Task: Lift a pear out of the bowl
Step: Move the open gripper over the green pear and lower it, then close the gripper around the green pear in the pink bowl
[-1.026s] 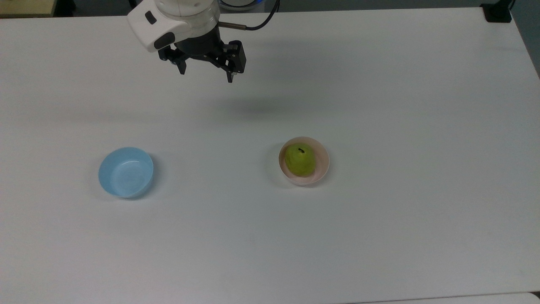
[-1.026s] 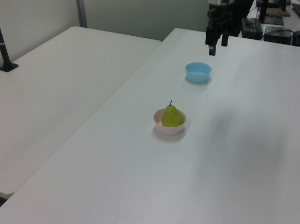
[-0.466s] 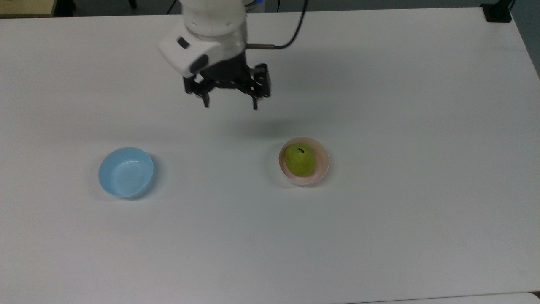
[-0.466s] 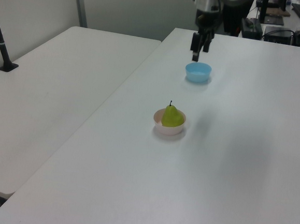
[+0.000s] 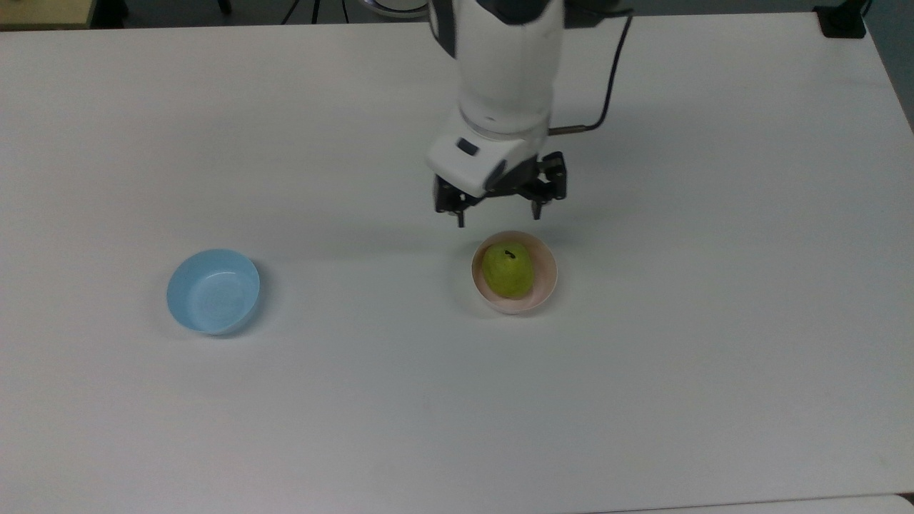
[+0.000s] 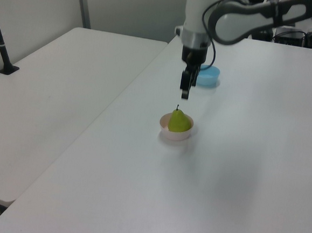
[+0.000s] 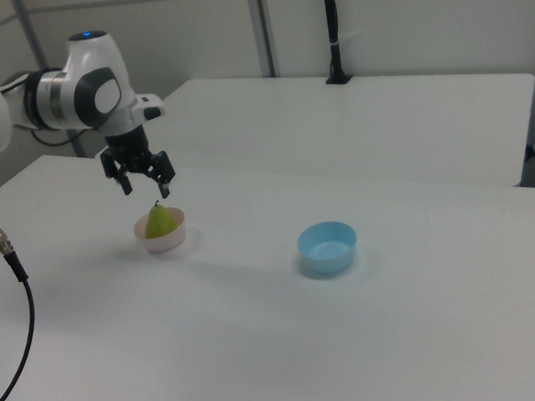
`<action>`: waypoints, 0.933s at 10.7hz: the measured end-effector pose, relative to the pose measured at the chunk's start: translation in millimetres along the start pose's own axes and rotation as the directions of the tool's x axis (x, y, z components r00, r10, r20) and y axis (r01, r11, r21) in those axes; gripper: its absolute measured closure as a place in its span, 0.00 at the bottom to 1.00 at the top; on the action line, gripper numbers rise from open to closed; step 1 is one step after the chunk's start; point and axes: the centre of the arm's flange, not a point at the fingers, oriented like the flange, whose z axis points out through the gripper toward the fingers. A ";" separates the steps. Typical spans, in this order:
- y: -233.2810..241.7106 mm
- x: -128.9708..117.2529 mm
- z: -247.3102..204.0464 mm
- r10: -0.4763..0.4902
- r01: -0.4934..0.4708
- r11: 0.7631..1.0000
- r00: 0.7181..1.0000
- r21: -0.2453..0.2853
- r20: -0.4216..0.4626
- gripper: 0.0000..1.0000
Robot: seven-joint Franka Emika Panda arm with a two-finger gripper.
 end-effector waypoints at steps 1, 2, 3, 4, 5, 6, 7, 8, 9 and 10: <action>-19.6 1.0 18.2 -0.028 0.028 1.000 1.000 -0.001 0.010 0.00; -30.1 3.4 35.4 -0.041 0.041 0.999 0.999 -0.002 0.009 0.00; -32.3 6.7 52.5 -0.043 0.043 0.999 0.999 -0.004 0.007 0.00; -29.9 8.5 64.9 -0.040 0.040 0.999 0.999 -0.007 0.013 0.00; -27.1 10.3 74.0 -0.037 0.037 0.999 0.999 -0.010 0.014 0.00; -25.7 11.4 79.2 -0.036 0.037 0.999 0.999 -0.014 0.012 0.03; -25.0 11.5 85.1 -0.037 0.037 0.999 0.999 -0.018 0.018 0.03; -23.9 11.6 92.1 -0.037 0.038 0.999 0.999 -0.024 0.026 0.14; -22.4 11.6 98.2 -0.038 0.039 0.999 0.999 -0.030 0.034 0.29; -21.6 11.5 102.4 -0.038 0.039 0.999 0.999 -0.033 0.039 0.29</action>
